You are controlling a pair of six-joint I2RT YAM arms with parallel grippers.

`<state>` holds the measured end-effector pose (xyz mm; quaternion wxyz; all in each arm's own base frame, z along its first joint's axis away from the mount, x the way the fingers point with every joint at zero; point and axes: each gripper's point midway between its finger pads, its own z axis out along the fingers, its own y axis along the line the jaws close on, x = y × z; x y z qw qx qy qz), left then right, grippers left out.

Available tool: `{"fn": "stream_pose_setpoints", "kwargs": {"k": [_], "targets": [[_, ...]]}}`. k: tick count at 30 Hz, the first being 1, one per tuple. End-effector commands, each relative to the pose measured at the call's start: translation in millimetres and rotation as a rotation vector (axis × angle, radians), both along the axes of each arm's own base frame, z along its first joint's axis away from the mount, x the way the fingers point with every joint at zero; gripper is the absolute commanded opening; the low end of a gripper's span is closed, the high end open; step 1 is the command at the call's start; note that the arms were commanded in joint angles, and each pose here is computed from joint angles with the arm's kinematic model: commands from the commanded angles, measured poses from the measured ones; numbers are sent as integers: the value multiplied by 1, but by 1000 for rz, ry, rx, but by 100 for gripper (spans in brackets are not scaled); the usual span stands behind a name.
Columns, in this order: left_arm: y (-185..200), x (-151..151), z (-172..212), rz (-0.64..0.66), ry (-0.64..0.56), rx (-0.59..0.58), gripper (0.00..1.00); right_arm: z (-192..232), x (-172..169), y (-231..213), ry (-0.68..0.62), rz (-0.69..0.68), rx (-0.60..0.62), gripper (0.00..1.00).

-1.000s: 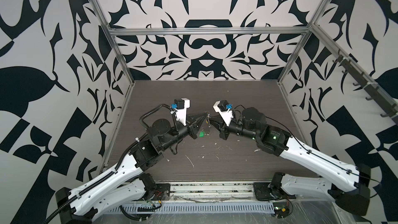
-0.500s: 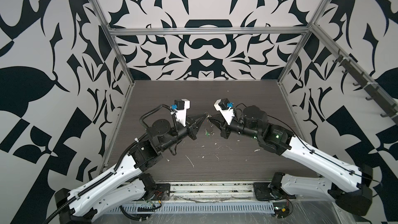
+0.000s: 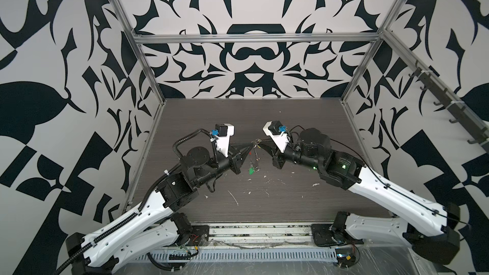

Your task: Remove the keys from the keyring

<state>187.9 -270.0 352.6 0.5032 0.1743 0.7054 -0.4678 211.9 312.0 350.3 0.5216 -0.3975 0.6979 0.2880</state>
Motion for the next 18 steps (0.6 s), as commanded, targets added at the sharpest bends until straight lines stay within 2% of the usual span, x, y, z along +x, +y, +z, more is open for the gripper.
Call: {"fn": "stream_pose_setpoints", "kwargs": {"k": [1, 14, 18], "targets": [[1, -2, 12, -2, 20, -1, 0, 32, 0, -1, -75, -4, 34, 0], [7, 7, 2, 65, 110, 61, 0, 38, 1, 4, -88, -5, 15, 0], [4, 4, 2, 45, 124, 63, 0, 37, 1, 9, -97, 1, -5, 0]]}}
